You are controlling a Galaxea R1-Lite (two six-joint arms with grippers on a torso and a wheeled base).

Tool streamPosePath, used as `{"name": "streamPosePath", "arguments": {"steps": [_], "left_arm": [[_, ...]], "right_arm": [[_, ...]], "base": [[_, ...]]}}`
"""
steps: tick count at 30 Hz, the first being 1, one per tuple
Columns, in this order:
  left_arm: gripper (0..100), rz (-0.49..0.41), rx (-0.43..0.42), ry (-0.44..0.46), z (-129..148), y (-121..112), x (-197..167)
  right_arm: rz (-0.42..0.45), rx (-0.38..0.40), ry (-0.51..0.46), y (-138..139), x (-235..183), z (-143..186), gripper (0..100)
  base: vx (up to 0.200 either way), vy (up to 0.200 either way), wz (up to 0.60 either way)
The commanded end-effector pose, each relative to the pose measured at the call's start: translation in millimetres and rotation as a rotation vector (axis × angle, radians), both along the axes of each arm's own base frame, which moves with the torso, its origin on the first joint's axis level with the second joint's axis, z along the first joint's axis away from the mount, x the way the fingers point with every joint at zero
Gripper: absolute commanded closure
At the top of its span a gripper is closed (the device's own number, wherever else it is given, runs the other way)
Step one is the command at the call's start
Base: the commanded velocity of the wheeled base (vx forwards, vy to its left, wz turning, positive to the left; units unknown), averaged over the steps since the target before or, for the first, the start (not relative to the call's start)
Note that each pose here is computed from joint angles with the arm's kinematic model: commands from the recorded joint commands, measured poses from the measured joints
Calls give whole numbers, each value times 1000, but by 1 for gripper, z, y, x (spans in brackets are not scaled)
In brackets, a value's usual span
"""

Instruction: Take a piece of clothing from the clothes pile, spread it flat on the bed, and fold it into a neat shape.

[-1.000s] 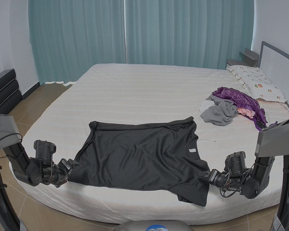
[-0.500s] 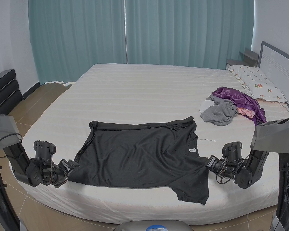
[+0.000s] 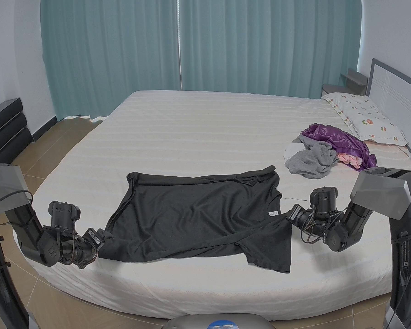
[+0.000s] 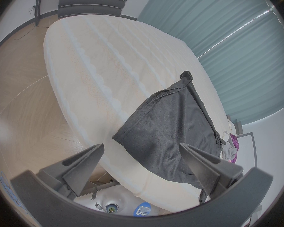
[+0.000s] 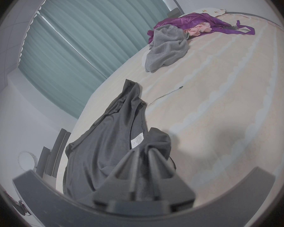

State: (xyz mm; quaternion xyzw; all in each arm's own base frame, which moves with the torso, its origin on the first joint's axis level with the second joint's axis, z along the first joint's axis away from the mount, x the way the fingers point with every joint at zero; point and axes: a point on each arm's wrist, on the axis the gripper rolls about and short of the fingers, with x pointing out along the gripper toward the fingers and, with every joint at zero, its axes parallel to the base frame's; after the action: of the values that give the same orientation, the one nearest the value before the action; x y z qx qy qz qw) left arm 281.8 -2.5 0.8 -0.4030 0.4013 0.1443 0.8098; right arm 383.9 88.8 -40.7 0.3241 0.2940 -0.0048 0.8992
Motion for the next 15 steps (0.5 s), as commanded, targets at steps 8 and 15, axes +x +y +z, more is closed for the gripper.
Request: {"name": "streamPosePath", "arguments": {"steps": [8,15], "left_arm": [[0,1,-1,4,-1,0,0],[0,1,-1,3,-1,0,0]], "right_arm": [[28,28,-35,-3,-10,15,0],[106,53,35,-6,-60,31,0]], "base": [[0,0,0],[0,0,0]]}}
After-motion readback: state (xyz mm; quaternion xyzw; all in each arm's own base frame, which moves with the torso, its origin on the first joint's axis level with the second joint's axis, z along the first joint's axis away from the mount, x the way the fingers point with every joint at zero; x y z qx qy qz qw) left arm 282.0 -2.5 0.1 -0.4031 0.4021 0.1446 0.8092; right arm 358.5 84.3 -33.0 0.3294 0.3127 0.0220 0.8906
